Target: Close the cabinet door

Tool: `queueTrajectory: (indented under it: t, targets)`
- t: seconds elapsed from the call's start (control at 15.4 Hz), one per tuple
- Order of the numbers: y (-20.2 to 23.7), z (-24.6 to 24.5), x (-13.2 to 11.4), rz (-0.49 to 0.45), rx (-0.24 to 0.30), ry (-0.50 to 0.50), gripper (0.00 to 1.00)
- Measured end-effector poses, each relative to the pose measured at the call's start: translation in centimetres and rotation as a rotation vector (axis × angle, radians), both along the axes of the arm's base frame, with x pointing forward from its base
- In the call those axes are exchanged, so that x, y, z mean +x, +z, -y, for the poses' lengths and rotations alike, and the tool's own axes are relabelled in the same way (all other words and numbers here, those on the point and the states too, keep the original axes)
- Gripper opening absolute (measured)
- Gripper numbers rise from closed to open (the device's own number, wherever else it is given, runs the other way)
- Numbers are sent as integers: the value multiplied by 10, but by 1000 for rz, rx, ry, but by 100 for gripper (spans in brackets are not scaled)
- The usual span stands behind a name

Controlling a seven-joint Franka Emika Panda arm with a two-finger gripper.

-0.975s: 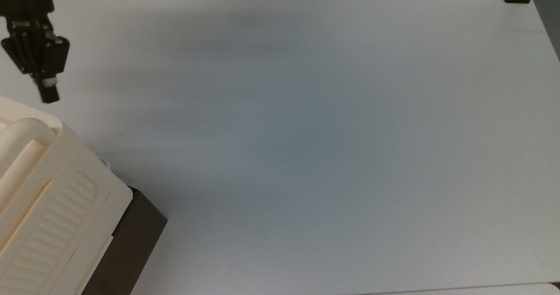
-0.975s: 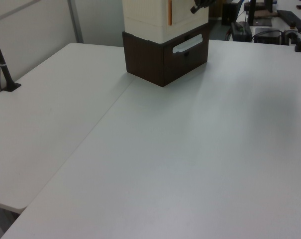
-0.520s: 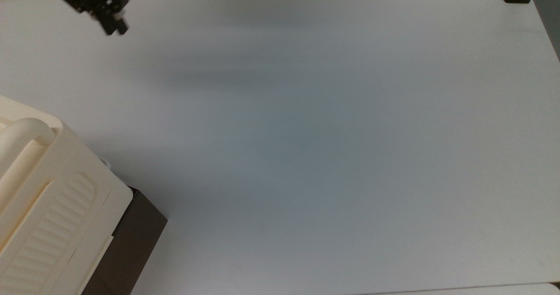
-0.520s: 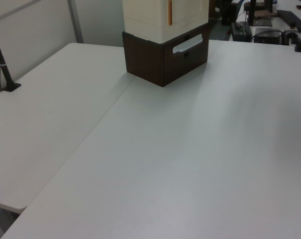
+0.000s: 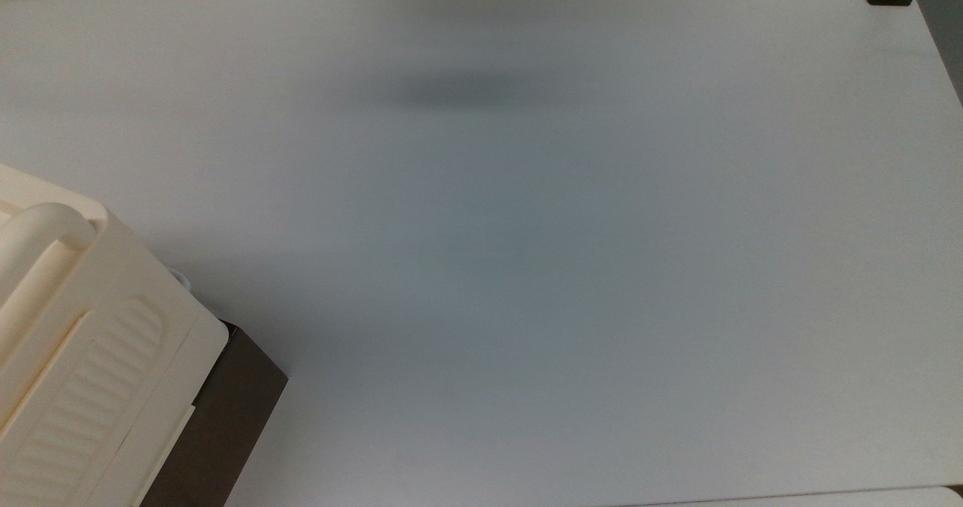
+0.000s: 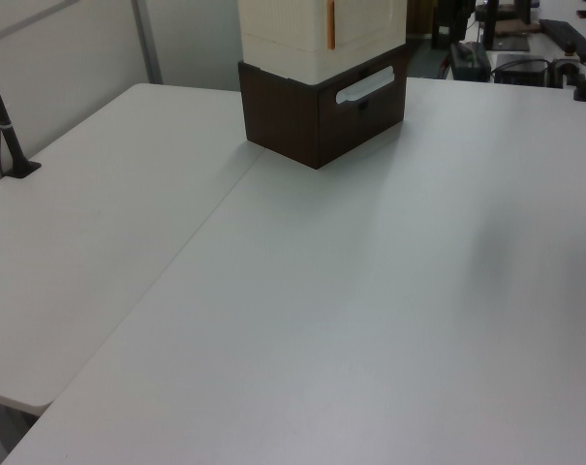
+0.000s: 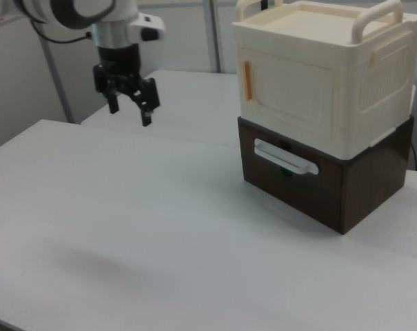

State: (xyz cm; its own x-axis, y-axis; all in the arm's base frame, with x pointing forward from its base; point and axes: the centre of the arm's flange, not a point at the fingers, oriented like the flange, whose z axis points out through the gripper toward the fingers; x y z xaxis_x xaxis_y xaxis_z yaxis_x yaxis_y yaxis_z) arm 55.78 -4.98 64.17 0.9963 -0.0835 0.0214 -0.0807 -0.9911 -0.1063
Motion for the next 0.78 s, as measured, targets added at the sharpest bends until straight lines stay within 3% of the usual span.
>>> queueTrajectory:
  t: [0.39,0.78]
  targets:
    - [0,-27,6,30,-73,26,100]
    - [-5,-26,13,47,-81,38,100]
